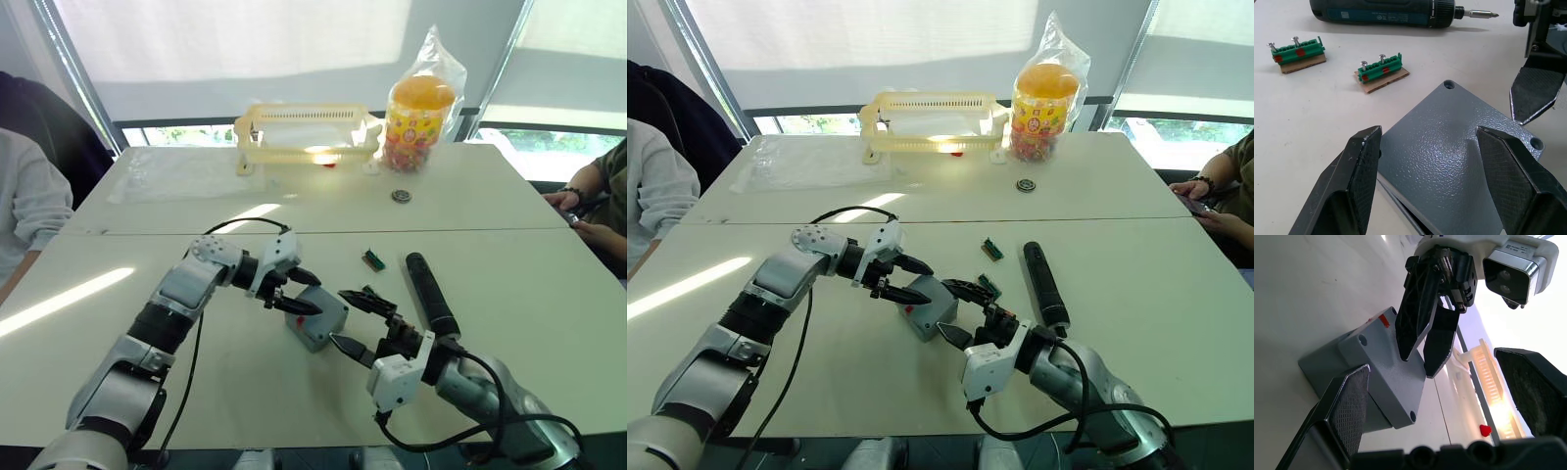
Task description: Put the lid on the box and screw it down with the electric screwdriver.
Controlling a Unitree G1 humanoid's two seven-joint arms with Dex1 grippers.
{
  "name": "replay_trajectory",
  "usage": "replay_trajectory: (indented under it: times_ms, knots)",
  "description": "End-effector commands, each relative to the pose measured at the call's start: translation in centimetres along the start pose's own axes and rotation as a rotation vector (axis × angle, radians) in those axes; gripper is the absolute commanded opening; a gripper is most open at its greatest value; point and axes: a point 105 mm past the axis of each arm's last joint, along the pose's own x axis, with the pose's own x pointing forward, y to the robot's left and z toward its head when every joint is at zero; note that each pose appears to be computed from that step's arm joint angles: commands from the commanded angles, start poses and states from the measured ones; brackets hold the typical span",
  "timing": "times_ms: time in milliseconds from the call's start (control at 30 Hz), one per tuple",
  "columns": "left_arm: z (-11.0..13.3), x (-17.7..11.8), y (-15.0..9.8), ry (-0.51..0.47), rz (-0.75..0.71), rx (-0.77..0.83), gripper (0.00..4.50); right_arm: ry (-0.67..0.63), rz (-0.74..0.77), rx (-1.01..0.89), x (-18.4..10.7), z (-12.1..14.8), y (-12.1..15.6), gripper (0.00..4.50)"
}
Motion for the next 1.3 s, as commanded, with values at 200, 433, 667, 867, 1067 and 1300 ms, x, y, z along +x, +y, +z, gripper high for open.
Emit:
replay_trajectory:
  times_ms: [200, 433, 667, 867, 1067, 1300]
  knots:
    - [0.2, -0.2, 0.1, 0.003, 0.006, -0.003, 3.14, -0.016, -0.018, -0.008, 0.7, 0.0, -0.4, 4.45]
    - [1.4, -0.6, 0.1, -0.031, 0.016, -0.006, 3.14, -0.007, -0.014, -0.011, 0.6, -0.3, -0.3, 4.45]
    - [3.3, -1.8, 0.4, -0.096, 0.045, -0.019, 3.14, 0.009, -0.013, -0.012, 0.4, -0.7, -0.3, 4.45]
    - [3.5, -2.2, 0.3, -0.104, 0.062, -0.019, 3.14, 0.014, -0.019, -0.008, 0.5, -0.8, -0.4, 4.45]
    - [3.3, -5.4, 0.1, -0.055, 0.128, -0.008, 3.14, 0.022, -0.025, -0.013, 0.3, -1.1, -0.6, 4.45]
    - [1.0, -7.8, -3.4, 0.072, 0.099, -0.039, 3.14, 0.042, -0.041, -0.005, 0.0, -1.5, -0.9, 4.45]
